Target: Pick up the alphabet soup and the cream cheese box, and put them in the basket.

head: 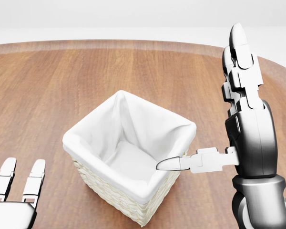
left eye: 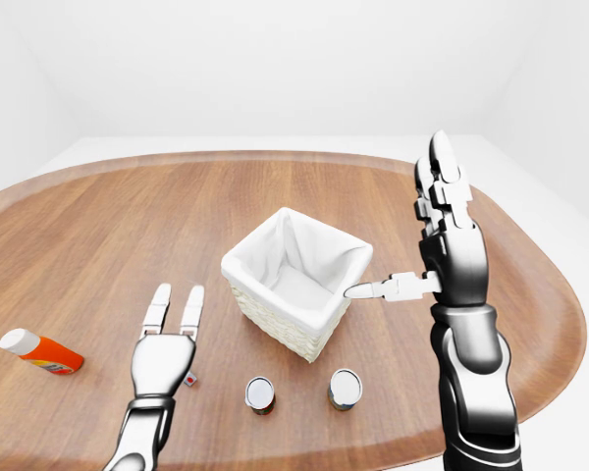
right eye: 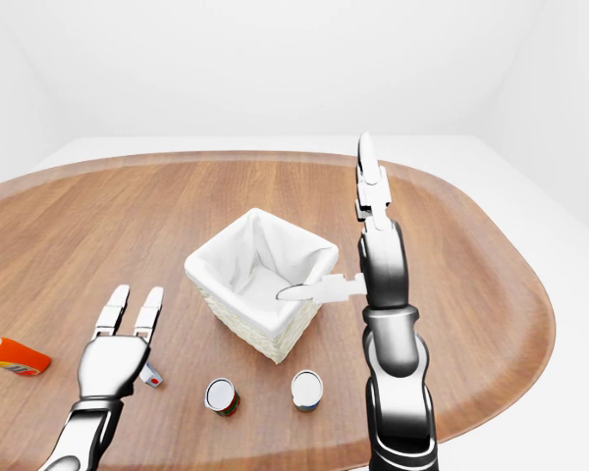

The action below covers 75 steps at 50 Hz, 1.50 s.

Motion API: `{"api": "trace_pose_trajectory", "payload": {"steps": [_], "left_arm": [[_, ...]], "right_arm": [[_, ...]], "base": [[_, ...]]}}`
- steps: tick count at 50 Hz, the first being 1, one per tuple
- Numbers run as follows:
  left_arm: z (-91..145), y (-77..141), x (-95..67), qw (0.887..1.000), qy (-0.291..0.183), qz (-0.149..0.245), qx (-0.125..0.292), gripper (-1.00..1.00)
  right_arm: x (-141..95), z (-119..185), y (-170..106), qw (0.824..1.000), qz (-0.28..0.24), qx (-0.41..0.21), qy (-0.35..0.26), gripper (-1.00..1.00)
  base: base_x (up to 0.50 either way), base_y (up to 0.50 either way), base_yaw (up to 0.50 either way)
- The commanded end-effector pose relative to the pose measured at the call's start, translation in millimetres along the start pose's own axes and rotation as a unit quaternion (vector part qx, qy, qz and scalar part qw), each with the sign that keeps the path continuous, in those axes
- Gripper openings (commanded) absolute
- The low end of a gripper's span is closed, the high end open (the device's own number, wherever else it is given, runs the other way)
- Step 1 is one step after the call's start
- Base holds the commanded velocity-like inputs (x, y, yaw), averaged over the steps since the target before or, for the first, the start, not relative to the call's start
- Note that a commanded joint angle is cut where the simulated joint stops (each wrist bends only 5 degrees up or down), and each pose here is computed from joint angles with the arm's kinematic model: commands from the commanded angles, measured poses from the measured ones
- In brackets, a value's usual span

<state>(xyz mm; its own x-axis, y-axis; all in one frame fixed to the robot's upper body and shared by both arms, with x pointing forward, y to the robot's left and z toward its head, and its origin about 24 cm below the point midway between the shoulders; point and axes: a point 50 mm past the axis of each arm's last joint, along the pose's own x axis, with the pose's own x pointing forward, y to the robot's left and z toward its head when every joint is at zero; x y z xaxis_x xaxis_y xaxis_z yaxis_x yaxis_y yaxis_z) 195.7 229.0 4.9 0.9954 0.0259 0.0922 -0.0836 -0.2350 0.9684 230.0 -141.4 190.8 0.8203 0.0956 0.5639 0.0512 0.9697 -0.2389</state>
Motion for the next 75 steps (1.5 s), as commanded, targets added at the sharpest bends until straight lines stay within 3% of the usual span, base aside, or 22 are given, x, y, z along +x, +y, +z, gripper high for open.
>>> {"api": "trace_pose_trajectory", "payload": {"steps": [1, 23, 30, 55, 75], "left_arm": [[4, -16, 0.2, 1.000, -0.022, -0.008, 0.005, 1.00], [10, -50, -0.1, 0.996, -0.054, -0.067, 0.003, 1.00], [11, -69, 2.6, 0.991, -0.057, -0.117, -0.001, 1.00], [2, -80, 3.0, 0.987, -0.044, -0.154, -0.009, 1.00], [-2, -99, 1.1, 0.975, -0.041, -0.220, -0.003, 1.00]], "right_arm": [[0, -1, 0, 1.000, 0.001, 0.000, 0.002, 1.00], [0, -1, 0, 1.000, 0.001, -0.002, 0.003, 1.00], [0, 0, 0, 1.000, 0.001, -0.002, 0.000, 1.00], [0, -1, 1, 1.000, 0.002, -0.003, 0.002, 1.00], [0, -3, 1, 1.000, 0.003, -0.003, 0.006, 1.00]], "base": [[0.00, 0.00, 0.00], [0.00, 0.00, 0.00], [0.00, 0.00, 0.00], [0.00, 0.00, 0.00], [0.00, 0.00, 0.00]]}}
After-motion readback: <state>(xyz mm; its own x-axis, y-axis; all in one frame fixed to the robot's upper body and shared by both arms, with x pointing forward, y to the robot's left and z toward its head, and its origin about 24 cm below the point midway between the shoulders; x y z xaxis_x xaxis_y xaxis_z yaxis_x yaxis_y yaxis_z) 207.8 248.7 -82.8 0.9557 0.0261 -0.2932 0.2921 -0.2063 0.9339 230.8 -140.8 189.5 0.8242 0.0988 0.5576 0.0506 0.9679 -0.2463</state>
